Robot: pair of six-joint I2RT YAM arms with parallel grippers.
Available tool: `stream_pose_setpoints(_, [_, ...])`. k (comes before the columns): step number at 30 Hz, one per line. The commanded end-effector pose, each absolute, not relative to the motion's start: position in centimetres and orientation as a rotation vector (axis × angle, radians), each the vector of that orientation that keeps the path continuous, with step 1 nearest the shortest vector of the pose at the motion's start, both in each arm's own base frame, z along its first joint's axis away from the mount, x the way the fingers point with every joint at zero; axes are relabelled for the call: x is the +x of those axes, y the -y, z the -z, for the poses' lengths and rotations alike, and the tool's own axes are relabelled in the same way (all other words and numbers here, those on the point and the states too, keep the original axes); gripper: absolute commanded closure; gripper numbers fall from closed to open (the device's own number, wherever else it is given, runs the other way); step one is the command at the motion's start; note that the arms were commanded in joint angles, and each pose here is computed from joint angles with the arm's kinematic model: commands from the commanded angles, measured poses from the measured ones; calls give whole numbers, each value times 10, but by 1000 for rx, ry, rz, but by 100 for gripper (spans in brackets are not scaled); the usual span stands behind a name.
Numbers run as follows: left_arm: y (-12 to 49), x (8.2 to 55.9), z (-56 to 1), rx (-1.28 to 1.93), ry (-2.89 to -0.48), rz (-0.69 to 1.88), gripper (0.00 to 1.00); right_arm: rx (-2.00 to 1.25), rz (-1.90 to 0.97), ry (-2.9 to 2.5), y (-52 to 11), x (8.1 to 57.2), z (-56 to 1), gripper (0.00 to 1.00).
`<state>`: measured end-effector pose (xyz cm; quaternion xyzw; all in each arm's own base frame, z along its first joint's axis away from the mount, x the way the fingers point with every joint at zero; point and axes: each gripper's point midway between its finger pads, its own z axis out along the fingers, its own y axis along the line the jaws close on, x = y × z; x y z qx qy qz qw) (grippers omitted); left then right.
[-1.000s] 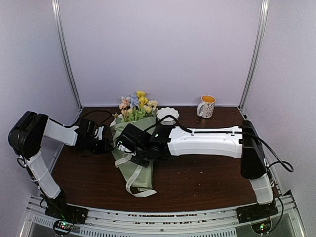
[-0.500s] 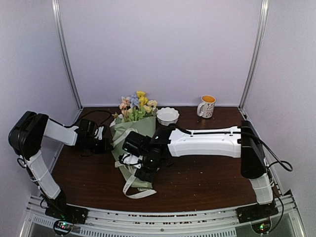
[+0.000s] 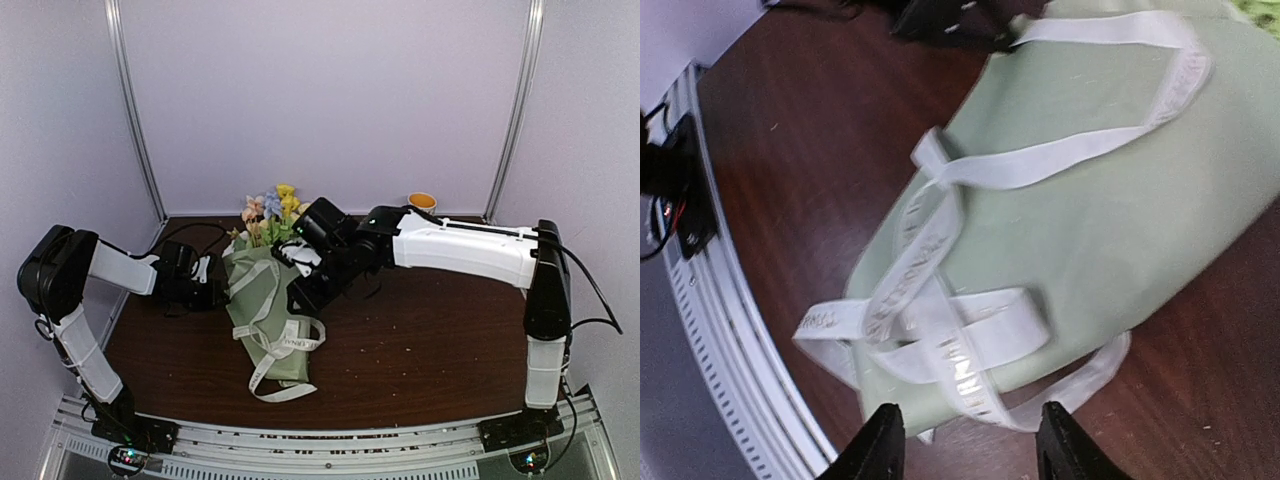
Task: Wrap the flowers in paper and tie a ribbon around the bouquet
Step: Cross the ribbon with the folded bouquet.
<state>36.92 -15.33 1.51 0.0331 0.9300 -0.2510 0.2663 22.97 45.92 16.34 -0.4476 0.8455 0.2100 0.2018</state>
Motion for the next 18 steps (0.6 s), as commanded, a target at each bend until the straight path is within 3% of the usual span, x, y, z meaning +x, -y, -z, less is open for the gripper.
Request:
stream_pose_setpoints(1, [133, 322, 38, 37, -2764, 570, 100, -748, -574, -2591, -441, 280, -136, 59])
stream_pose_setpoints(12, [134, 323, 38, 37, -2764, 572, 100, -717, -748, -2690, -463, 261, -105, 61])
stream_pose_setpoints(18, [133, 323, 39, 36, -2765, 571, 100, -731, -815, -2717, -474, 250, -95, 56])
